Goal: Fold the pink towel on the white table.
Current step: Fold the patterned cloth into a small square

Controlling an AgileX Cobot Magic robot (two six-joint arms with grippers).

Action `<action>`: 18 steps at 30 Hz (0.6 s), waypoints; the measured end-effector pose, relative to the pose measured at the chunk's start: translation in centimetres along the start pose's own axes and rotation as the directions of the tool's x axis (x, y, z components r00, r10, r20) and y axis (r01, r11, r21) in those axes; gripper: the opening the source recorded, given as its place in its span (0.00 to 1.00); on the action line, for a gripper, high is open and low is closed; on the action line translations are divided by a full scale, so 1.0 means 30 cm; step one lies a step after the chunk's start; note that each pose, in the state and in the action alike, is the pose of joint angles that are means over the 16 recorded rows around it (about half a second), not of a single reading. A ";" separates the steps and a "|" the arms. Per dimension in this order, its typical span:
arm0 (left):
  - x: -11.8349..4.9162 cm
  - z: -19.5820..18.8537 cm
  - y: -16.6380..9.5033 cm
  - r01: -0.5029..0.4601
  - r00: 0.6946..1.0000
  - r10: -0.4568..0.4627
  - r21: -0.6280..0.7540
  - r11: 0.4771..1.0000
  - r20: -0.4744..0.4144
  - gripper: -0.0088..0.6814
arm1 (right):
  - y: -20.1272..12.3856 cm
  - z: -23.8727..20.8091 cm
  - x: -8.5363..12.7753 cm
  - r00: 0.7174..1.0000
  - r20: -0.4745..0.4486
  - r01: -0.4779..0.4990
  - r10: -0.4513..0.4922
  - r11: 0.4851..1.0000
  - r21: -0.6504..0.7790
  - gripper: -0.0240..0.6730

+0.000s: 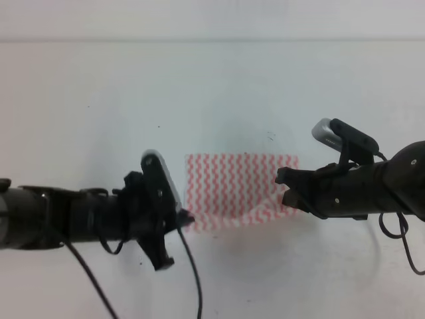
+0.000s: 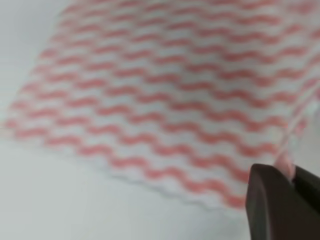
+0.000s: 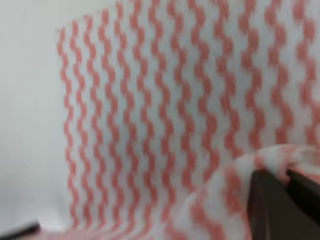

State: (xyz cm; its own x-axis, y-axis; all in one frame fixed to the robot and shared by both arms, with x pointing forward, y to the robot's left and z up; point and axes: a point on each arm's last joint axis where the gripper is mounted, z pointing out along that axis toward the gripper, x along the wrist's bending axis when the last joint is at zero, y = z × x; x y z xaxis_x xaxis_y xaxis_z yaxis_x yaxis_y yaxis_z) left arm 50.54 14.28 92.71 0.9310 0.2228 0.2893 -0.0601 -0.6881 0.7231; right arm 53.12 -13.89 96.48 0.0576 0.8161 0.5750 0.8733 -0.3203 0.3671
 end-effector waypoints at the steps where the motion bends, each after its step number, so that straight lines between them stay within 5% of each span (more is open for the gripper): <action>1: 0.008 -0.001 0.005 0.012 1.000 -0.012 -0.001 1.000 -0.009 0.01 | 0.000 0.000 0.000 1.000 0.000 -0.001 0.001 1.000 0.001 0.03; 18: 0.077 0.023 0.027 0.114 0.991 -0.114 0.004 0.993 -0.064 0.01 | 0.019 0.001 -0.023 0.999 0.009 -0.044 0.044 0.999 -0.014 0.03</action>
State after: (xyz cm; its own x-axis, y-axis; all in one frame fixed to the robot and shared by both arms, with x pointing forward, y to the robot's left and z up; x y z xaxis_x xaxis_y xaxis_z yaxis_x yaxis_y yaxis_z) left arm 52.88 13.77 93.52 0.9066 0.3435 0.2451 0.0481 -0.6611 0.7487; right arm 53.60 -14.63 96.29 0.1006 0.8054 0.5841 0.8629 -0.3629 0.3518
